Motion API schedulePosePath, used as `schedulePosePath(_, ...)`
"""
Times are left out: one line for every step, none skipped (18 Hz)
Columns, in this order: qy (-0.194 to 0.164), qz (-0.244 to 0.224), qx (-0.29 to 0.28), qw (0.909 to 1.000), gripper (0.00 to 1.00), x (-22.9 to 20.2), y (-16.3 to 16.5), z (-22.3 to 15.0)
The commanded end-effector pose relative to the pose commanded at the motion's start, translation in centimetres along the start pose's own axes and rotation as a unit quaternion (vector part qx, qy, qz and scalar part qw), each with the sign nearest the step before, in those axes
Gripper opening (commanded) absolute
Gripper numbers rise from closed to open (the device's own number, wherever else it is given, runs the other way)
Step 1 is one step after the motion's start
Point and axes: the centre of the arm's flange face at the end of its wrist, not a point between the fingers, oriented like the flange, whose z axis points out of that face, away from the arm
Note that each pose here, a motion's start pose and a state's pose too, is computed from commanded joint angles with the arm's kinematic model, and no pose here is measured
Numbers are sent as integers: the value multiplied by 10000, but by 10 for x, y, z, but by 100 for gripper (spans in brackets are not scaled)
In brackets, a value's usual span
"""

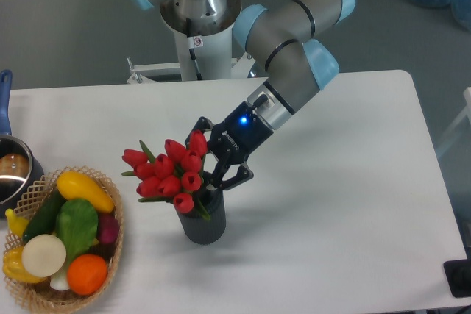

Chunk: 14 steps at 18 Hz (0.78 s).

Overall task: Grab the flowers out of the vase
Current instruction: 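Close the gripper on the tulip bunch stems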

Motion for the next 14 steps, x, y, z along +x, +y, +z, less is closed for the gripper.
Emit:
schedulePosePath(-17, 0, 0, 10000, 49, -1, 0, -2)
schedulePosePath(-38, 7, 1, 10000, 49, -2, 0, -4)
schedulePosePath(-45, 20, 1, 10000, 48, -3, -2, -5)
schedulePosePath(-55, 16, 2, 10000, 44, -3, -2, -6)
schedulePosePath(-55, 9, 9, 10000, 37, -3, -2, -6)
schedulePosePath(-61, 13, 10, 10000, 37, -4, -2, -6)
schedulePosePath(-65, 20, 10, 10000, 37, -4, -2, -7)
schedulePosePath(-85, 27, 10, 10000, 37, -5, -2, -9)
schedulePosePath(-96, 23, 11, 10000, 37, -6, -3, -10)
schedulePosePath(-99, 29, 18, 9999, 37, -6, -4, -10)
schedulePosePath(-105, 11, 26, 9999, 37, -6, -4, -11)
schedulePosePath(-105, -12, 27, 9999, 37, -6, -4, -11)
schedulePosePath(-108, -21, 27, 9999, 36, -7, -4, -11)
schedulePosePath(-108, -21, 27, 9999, 36, -7, -4, -11)
